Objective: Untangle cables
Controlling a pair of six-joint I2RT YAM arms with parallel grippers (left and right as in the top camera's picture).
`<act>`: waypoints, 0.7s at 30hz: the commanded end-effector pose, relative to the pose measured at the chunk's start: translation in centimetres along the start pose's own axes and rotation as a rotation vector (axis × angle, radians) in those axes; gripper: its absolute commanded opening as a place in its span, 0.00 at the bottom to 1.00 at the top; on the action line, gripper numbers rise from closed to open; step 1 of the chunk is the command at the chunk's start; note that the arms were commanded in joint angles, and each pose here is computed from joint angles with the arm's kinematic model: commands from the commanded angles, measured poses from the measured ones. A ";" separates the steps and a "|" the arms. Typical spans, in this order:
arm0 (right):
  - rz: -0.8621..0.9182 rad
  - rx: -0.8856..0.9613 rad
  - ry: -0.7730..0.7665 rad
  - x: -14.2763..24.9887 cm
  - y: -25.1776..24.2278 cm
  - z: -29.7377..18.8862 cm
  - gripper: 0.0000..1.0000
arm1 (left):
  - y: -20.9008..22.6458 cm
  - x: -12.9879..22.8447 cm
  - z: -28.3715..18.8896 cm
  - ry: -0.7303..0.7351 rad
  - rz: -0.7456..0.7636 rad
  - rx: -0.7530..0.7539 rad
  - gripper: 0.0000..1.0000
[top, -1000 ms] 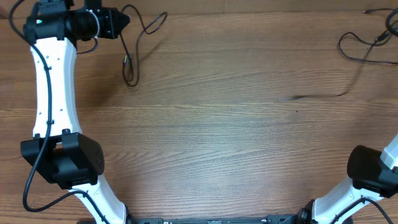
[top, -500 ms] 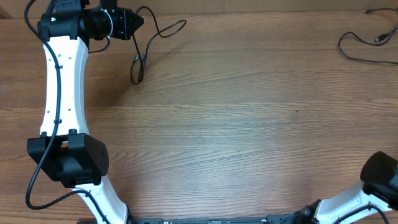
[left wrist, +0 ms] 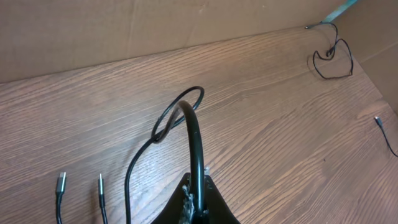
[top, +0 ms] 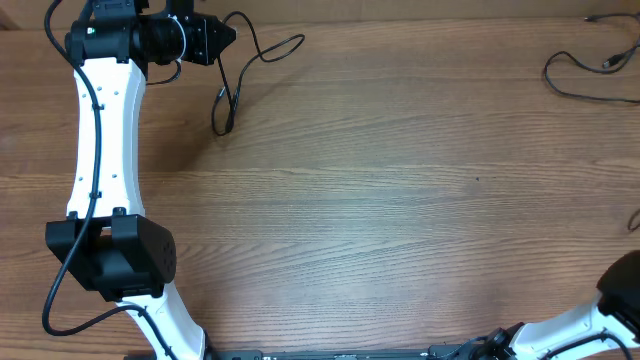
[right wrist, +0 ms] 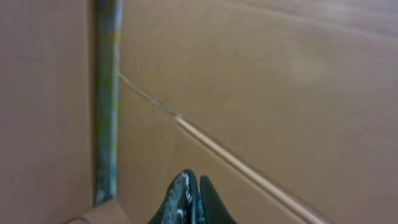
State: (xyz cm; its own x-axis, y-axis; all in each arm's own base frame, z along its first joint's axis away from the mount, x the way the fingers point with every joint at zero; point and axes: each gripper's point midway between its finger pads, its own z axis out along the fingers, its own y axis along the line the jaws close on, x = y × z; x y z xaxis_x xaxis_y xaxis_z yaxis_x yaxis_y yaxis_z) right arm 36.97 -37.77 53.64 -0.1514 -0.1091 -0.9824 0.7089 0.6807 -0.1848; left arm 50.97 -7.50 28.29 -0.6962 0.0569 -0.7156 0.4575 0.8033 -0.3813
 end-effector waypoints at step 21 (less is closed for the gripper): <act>-0.075 -0.018 -0.115 1.9 2.4 7.0 0.04 | -1.9 1.8 1.4 0.104 0.068 -0.086 0.04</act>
State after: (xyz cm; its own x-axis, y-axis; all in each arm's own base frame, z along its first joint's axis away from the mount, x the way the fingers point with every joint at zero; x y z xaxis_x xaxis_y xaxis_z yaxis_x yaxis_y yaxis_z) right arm 40.44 -39.12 57.77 -0.0044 -0.3598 -0.9330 0.7165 0.6498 -0.2540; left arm 49.85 -9.55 26.23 -0.7367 0.1478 -0.6599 0.4458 0.8399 -0.3096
